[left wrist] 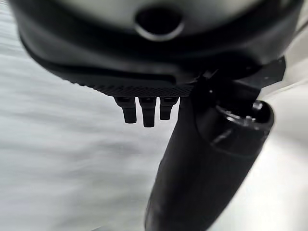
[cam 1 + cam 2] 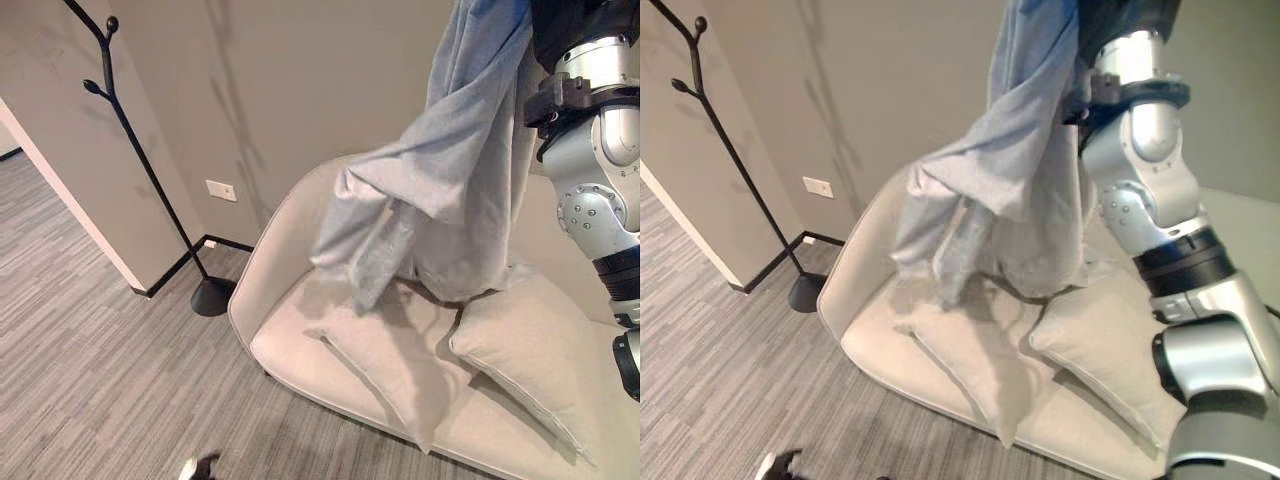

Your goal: Hang the clothes on the sofa on the clothes rack.

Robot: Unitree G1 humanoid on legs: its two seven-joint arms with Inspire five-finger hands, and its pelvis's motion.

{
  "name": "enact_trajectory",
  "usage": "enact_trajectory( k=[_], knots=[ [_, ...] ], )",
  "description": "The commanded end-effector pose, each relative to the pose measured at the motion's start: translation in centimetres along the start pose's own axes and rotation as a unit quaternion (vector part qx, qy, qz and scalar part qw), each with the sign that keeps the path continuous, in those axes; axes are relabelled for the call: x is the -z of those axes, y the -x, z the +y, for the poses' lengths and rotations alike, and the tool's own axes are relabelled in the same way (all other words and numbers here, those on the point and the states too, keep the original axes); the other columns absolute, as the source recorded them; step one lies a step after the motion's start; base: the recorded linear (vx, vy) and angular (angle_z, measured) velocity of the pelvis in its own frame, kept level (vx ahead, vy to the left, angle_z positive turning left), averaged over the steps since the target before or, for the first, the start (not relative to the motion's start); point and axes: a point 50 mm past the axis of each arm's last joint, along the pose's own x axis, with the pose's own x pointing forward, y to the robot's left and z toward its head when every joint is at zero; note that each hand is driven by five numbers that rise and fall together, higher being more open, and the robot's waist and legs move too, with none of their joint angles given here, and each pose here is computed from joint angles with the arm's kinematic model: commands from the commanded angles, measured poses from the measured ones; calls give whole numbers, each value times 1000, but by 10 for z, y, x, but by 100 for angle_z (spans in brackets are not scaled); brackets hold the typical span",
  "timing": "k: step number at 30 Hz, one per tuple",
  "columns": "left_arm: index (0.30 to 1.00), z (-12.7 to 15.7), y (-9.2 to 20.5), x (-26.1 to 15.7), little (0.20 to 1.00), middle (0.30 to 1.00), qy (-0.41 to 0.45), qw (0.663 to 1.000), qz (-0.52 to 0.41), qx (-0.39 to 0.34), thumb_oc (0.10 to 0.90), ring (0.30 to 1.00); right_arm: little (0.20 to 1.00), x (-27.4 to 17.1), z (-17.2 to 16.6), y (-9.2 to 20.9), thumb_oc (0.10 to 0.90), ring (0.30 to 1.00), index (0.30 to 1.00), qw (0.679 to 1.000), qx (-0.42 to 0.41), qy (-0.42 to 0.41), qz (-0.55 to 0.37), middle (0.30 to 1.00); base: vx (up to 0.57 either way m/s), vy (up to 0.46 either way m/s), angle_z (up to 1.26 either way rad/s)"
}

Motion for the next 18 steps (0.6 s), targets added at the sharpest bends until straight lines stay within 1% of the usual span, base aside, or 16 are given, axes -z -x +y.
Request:
enact_trajectory(
  k=[1, 3, 5, 6, 7, 18],
  knots=[
    [900, 37, -18, -83, 900, 900, 55, 978, -168, -111, 800, 900, 300, -68, 38, -19, 400, 300, 300, 985, -54, -27, -164, 300, 0, 0, 0],
    [900, 48, -12, -122, 900, 900, 81, 955, -251, -133, 800, 900, 300, -68, 52, -13, 400, 300, 300, 981, -84, -30, -171, 300, 17, -23, -5],
    [900, 57, -1, -162, 900, 900, 91, 926, -336, -148, 800, 900, 300, -67, 65, -6, 400, 300, 300, 978, -111, -39, -173, 300, 9, -14, -5],
    [900, 57, 5, -179, 900, 900, 97, 912, -371, -145, 800, 900, 300, -66, 73, -4, 400, 300, 300, 976, -124, -45, -173, 300, 0, -5, -6],
    [900, 49, 14, -202, 900, 900, 98, 897, -413, -124, 800, 900, 300, -64, 85, -2, 400, 300, 300, 973, -145, -57, -171, 300, -3, 1, -9],
    [900, 49, 14, -202, 900, 900, 98, 897, -413, -124, 800, 900, 300, -64, 85, -2, 400, 300, 300, 973, -145, -57, -171, 300, 0, 0, -3]
  ],
)
